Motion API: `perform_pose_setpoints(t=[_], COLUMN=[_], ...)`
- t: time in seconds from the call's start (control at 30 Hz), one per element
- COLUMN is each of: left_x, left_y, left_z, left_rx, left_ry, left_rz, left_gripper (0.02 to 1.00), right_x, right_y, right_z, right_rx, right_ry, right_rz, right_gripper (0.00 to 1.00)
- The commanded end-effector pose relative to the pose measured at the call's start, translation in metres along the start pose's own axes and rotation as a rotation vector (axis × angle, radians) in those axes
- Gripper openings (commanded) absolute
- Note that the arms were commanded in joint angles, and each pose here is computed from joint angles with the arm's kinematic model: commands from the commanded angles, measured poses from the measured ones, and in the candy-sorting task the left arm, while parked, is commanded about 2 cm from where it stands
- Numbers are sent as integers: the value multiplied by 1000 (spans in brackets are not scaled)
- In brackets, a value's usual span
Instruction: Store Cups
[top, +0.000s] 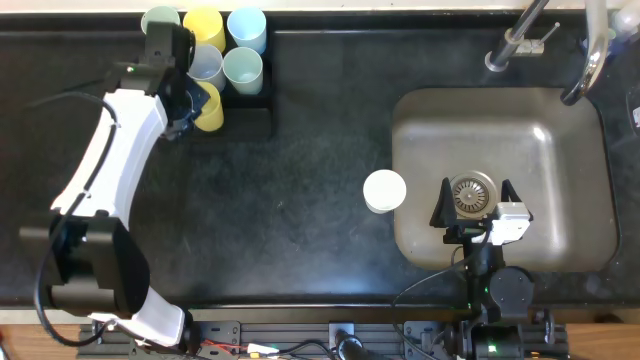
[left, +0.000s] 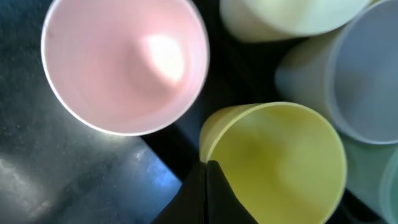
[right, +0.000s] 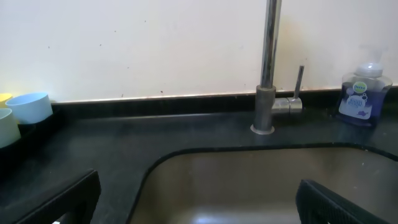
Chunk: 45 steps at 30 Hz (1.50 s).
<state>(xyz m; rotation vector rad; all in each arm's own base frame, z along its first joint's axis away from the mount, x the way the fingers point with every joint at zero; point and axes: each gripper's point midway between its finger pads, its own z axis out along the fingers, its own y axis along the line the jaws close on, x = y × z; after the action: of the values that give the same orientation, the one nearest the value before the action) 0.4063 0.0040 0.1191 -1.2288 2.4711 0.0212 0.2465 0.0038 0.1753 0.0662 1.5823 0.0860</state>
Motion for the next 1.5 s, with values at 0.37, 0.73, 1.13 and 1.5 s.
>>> perform_pose_setpoints(t=[0.37, 0.73, 1.13, 1.5], left_x=[8, -11, 57, 45], left_y=[15, 7, 146, 70], left_z=[6, -72, -155, -195], left_rx=[-24, 164, 198, 953], left_ry=[16, -81, -174, -1109], left_rz=[9, -19, 38, 485], left_gripper=[879, 998, 974, 1000], right_x=[3, 3, 3, 3], right_y=[0, 0, 0, 0], right_z=[0, 0, 0, 0], right_rx=[0, 0, 0, 0], right_ry=[0, 0, 0, 0], right_rz=[7, 7, 7, 7], right_gripper=[998, 996, 998, 998])
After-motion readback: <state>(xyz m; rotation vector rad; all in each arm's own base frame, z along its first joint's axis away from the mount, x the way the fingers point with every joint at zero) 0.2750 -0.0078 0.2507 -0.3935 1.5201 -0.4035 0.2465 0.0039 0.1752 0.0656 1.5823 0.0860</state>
